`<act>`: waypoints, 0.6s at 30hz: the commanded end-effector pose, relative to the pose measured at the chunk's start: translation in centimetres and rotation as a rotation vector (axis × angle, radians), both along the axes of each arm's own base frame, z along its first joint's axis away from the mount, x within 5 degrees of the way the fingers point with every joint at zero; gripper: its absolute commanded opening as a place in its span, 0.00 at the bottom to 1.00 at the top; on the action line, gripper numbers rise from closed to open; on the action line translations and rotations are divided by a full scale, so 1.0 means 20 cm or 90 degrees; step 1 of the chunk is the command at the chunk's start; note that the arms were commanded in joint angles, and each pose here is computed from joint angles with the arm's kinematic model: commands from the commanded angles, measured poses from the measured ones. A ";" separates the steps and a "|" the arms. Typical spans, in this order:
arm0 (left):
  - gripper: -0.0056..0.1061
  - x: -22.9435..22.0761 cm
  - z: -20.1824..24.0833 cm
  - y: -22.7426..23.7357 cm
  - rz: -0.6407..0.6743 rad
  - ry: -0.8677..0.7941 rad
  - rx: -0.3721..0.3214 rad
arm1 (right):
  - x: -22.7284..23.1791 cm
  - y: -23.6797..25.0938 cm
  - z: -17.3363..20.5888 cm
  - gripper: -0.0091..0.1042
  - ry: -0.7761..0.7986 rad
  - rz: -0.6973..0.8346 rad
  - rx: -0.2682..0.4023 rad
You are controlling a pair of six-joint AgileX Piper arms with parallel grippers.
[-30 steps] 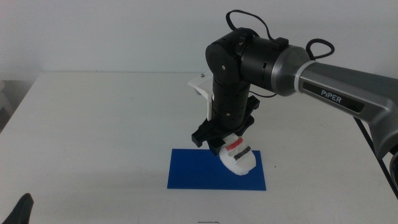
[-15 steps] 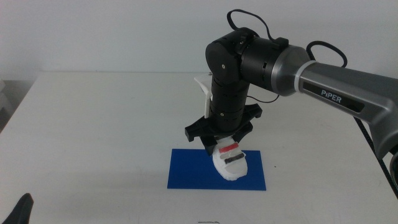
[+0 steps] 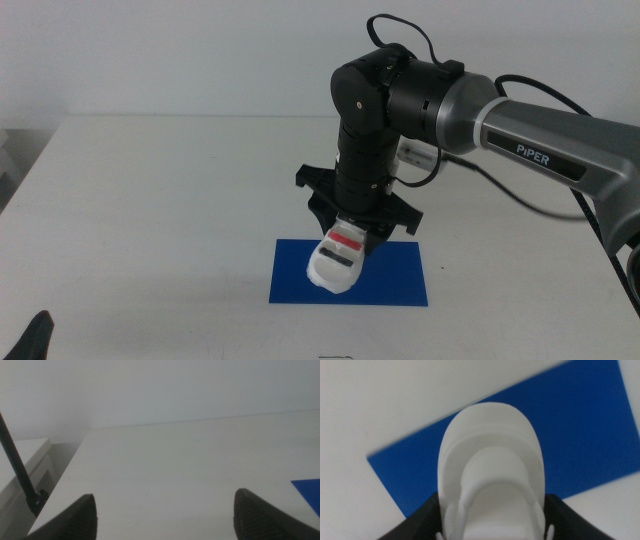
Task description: Use one arm to grab the shoe from the table and place it on the mat.
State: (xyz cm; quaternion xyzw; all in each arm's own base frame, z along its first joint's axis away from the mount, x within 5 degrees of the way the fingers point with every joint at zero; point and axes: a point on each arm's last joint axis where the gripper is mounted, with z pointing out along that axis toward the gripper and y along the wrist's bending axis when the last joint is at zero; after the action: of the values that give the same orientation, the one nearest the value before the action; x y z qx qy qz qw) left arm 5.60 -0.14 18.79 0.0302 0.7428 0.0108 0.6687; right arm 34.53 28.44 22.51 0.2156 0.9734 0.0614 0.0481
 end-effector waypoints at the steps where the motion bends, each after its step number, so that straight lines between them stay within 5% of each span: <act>1: 0.89 0.00 0.05 0.00 -0.002 -0.065 -0.016 | -0.02 -0.03 0.19 0.07 -0.034 -0.114 0.042; 5: 0.89 0.00 0.05 0.00 -0.002 -0.065 -0.016 | -0.02 -0.03 0.19 0.07 -0.025 -0.187 0.049; 18: 0.89 0.00 0.05 0.00 -0.002 -0.065 -0.016 | 0.01 -0.06 0.19 0.07 -0.066 -0.213 0.011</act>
State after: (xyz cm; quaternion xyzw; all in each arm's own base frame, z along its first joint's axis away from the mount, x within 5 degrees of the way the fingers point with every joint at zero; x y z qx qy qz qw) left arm 5.60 -0.14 18.79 0.0302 0.7428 0.0108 0.6687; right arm 35.09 27.85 22.51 0.3654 0.9264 0.0478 0.0778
